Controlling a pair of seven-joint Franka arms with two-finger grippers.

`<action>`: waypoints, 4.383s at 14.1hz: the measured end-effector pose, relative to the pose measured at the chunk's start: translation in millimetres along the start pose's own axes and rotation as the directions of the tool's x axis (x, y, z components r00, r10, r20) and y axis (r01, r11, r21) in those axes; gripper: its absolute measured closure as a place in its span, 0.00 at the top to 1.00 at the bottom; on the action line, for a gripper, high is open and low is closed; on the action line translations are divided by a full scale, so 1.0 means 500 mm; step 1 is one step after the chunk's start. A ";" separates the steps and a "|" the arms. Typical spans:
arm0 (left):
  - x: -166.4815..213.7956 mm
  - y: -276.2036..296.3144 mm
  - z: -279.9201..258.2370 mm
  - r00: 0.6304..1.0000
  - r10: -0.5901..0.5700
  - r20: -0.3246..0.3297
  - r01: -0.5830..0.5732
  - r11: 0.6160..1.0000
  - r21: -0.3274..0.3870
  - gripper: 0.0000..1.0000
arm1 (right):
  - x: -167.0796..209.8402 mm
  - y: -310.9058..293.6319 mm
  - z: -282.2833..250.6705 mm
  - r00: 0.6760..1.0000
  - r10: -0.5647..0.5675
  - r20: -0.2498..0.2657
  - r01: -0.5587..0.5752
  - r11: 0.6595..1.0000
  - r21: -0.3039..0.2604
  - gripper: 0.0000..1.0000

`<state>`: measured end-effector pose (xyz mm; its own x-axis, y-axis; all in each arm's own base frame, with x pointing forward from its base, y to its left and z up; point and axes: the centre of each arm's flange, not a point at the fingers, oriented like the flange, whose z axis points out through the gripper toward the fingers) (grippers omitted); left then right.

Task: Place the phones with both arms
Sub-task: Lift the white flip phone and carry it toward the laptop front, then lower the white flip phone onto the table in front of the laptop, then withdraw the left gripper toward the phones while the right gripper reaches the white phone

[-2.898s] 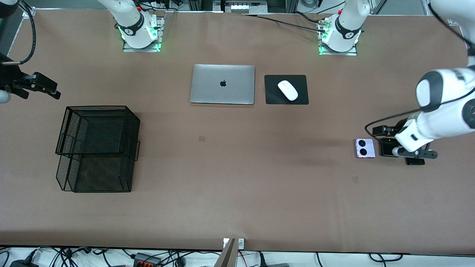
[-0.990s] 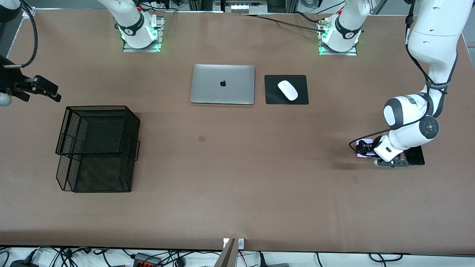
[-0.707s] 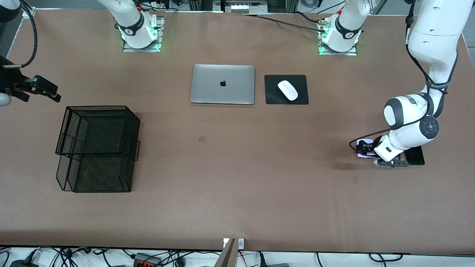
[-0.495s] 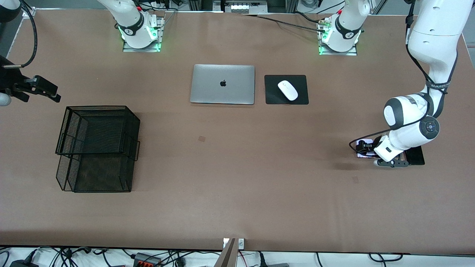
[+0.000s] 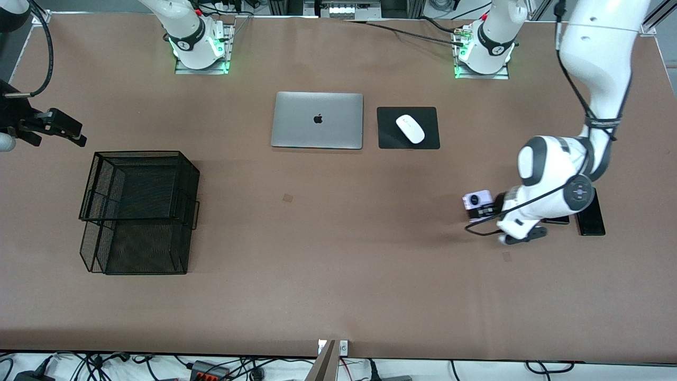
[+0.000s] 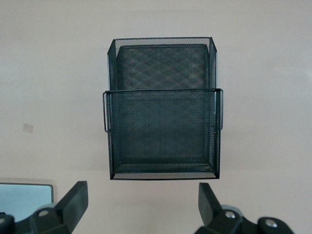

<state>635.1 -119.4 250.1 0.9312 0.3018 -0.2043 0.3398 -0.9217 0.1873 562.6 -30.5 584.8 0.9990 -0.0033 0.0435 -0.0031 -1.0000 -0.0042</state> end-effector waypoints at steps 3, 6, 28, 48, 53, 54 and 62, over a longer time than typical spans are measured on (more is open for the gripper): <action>-0.071 0.204 -0.020 0.993 -0.112 0.022 0.114 0.986 -0.120 0.82 | 0.000 0.000 0.001 1.000 0.000 0.000 0.000 1.000 0.000 1.00; -0.139 0.381 -0.017 0.974 -0.217 0.067 0.226 0.956 -0.187 0.82 | 0.000 0.000 0.002 1.000 0.000 0.000 0.000 1.000 0.000 1.00; -0.345 0.756 0.301 0.933 -0.025 -0.360 -0.089 0.951 -0.296 0.82 | 0.009 0.035 0.030 0.999 0.028 0.018 -0.028 1.000 -0.005 1.00; -0.383 0.766 0.355 0.896 0.200 -0.395 -0.286 0.943 -0.170 1.00 | 0.002 -0.001 0.089 0.987 -0.003 0.159 0.003 1.000 0.000 1.00; -0.328 0.756 0.270 0.876 0.215 -0.431 -0.303 0.942 -0.146 1.00 | 0.022 -0.182 0.133 0.974 -0.150 0.168 0.152 0.988 0.000 1.00; -0.307 0.744 0.237 0.874 0.226 -0.430 -0.310 0.941 -0.135 1.00 | 0.026 -0.185 0.139 0.975 -0.151 0.165 0.153 0.988 -0.001 1.00; -0.095 0.477 -0.111 0.907 0.306 -0.291 -0.335 0.941 -0.056 1.00 | 0.078 -0.284 0.244 0.945 -0.292 0.150 0.295 0.955 0.000 1.00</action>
<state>679.0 -339.9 357.8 0.9864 0.0629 0.1517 0.0150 -0.9544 0.2982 607.2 111.8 465.5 0.9511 0.2895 -0.1074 0.2921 -0.9563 0.0090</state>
